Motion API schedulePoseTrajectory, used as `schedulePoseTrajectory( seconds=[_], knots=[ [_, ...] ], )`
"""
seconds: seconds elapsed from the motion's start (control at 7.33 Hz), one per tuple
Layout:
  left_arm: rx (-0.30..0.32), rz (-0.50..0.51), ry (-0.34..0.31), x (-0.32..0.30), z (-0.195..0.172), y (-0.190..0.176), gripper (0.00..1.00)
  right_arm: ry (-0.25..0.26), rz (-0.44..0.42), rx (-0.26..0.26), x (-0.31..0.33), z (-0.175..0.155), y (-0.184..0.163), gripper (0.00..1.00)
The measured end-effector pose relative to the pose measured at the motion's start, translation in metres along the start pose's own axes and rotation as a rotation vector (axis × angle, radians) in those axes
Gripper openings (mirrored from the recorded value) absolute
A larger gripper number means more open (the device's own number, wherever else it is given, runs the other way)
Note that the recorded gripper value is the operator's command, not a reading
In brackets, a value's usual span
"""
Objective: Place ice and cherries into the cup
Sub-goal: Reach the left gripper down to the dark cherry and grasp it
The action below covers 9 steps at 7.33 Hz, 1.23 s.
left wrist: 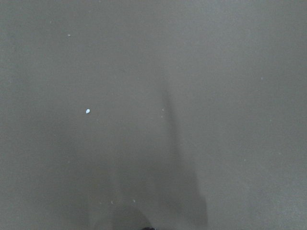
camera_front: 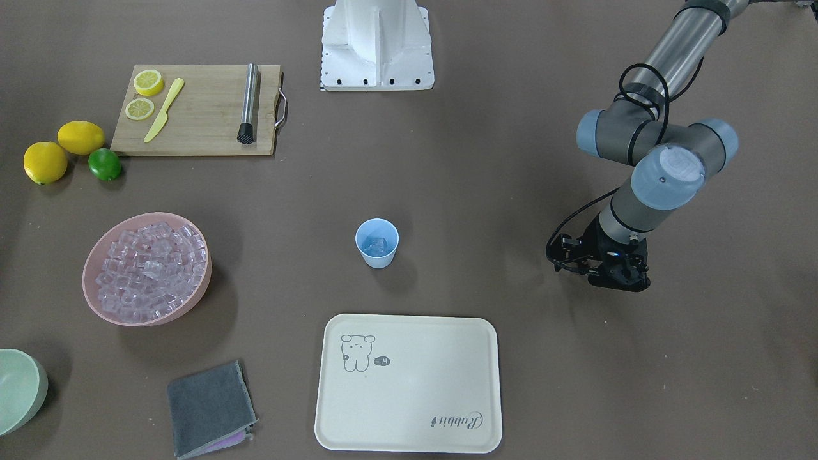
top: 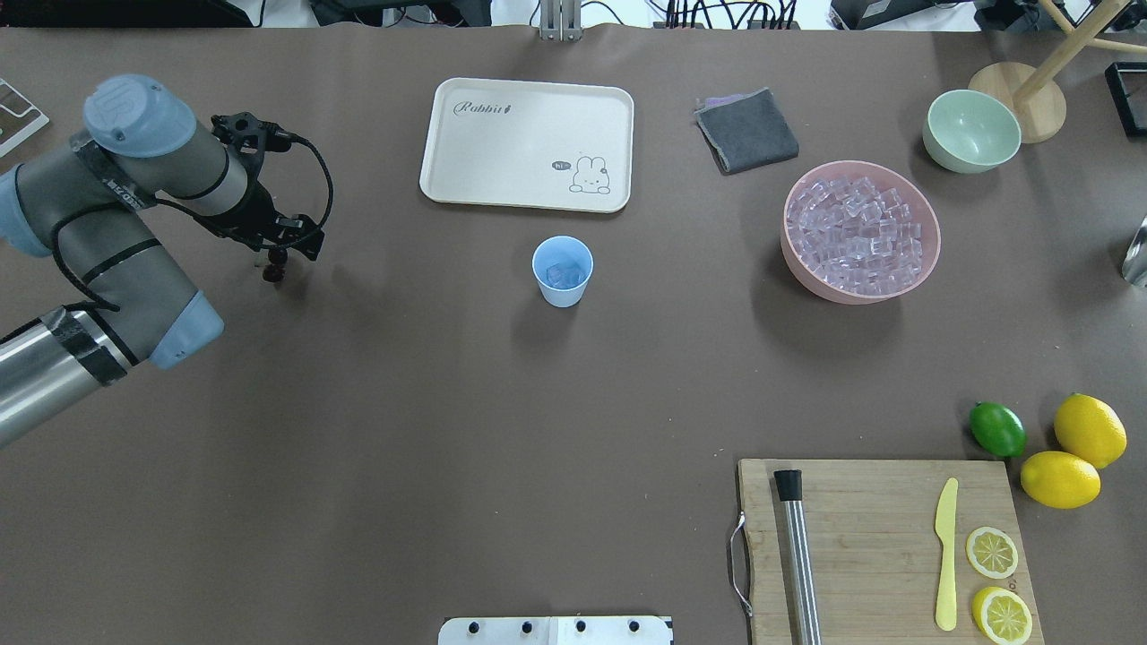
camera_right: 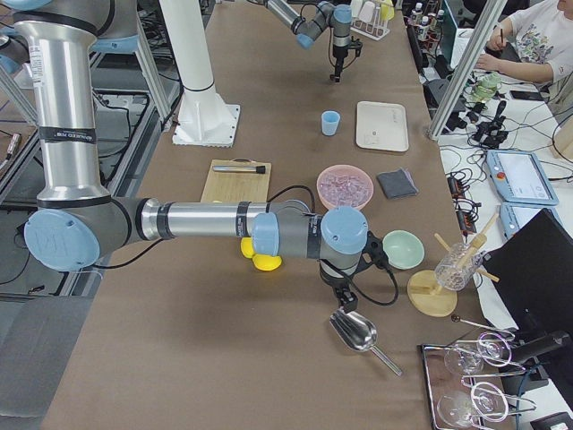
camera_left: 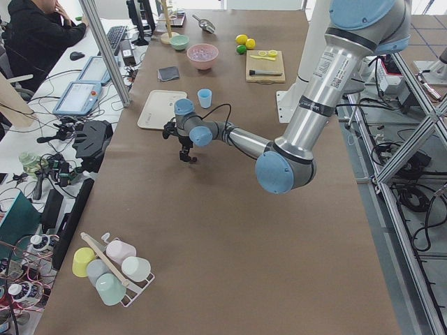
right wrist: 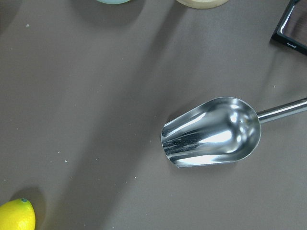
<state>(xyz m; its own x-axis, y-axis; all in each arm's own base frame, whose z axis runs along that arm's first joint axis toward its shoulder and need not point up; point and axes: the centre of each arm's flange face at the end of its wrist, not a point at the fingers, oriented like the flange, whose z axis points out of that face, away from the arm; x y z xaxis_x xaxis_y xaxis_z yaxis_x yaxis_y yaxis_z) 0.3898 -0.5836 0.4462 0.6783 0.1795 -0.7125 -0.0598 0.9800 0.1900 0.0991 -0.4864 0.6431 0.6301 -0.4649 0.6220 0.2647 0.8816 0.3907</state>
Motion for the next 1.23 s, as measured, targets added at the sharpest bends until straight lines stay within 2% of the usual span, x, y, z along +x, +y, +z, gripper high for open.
schedulePoseTrajectory(
  seconds=[0.27,0.41,0.68,0.82,1.09,1.23],
  knots=[
    [-0.005,0.002,-0.002,0.001,0.003,0.002,0.68,0.003,-0.006,0.007,0.0,0.006,0.014,0.99],
    [-0.008,0.004,-0.002,0.002,0.005,0.003,0.49,0.003,-0.006,0.007,-0.001,0.007,0.017,0.99],
    [-0.009,0.003,-0.003,0.003,0.005,0.004,0.22,0.002,-0.004,0.005,0.0,0.009,0.02,0.99],
    [-0.009,0.002,-0.003,0.003,0.005,0.003,0.12,0.002,-0.003,0.004,0.0,0.01,0.02,0.99],
    [-0.009,0.0,-0.007,0.003,0.005,0.003,0.0,0.003,-0.006,0.005,0.001,0.009,0.018,0.99],
    [-0.006,-0.001,-0.009,0.002,0.004,0.002,0.0,0.004,-0.007,0.006,0.002,0.009,0.015,0.99]
  ],
)
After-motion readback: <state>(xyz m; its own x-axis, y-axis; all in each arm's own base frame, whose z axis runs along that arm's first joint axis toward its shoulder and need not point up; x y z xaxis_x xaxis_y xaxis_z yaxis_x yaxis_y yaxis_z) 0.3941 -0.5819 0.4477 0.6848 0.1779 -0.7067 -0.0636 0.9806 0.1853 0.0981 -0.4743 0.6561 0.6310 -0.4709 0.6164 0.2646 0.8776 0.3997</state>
